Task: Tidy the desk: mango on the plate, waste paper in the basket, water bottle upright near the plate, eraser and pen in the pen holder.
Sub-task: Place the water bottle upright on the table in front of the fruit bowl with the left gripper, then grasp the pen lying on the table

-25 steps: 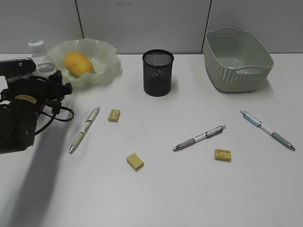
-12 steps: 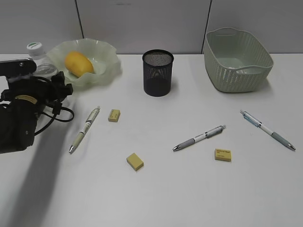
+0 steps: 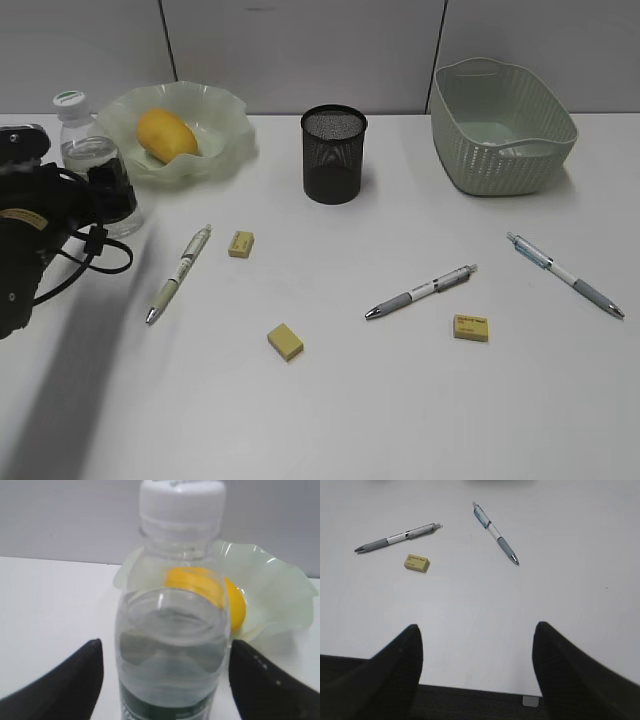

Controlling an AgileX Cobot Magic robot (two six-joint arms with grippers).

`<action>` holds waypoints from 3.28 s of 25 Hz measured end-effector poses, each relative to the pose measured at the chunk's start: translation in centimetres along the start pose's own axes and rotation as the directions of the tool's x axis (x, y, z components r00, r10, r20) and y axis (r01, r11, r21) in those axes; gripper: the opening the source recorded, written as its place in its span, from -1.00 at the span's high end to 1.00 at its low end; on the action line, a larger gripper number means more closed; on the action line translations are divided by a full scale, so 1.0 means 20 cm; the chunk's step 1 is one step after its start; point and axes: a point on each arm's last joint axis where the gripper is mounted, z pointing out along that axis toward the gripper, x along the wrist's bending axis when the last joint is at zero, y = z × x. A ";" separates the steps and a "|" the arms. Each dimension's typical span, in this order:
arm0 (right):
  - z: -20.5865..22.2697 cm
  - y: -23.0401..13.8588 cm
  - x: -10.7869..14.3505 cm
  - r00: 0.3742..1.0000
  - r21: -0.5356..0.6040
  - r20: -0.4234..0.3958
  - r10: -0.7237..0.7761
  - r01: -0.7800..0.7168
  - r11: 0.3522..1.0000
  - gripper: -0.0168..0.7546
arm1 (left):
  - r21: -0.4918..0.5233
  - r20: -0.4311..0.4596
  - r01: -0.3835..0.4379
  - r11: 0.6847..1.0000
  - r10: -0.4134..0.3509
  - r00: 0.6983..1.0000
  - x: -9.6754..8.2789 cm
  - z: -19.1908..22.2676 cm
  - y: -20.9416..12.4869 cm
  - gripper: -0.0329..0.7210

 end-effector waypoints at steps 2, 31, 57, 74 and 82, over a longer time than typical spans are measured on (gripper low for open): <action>0.00 0.00 0.00 1.000 0.000 0.000 0.000 0.000 1.000 -0.45 | 0.019 0.022 -0.012 1.000 0.011 1.000 0.00 -0.04 0.01 -0.66; 0.00 0.00 0.00 1.000 -0.008 0.000 0.001 -0.001 1.000 -0.45 | 0.851 0.334 -0.353 0.389 0.119 0.935 -0.04 -0.71 0.73 -0.39; 0.30 0.13 0.00 1.000 0.299 0.018 -0.006 0.000 0.954 -0.45 | 0.462 0.344 -0.286 0.839 0.128 0.930 0.25 -1.50 0.63 -0.27; 1.09 0.72 0.00 0.987 0.597 -0.046 -0.152 0.149 0.789 -0.34 | 0.475 0.343 -0.290 0.831 0.128 0.930 0.25 -1.50 0.62 -0.26; 1.40 0.71 -0.01 0.951 0.652 -0.138 -0.276 0.297 0.698 -0.34 | 0.475 0.343 -0.290 0.831 0.128 0.930 0.25 -1.50 0.62 -0.25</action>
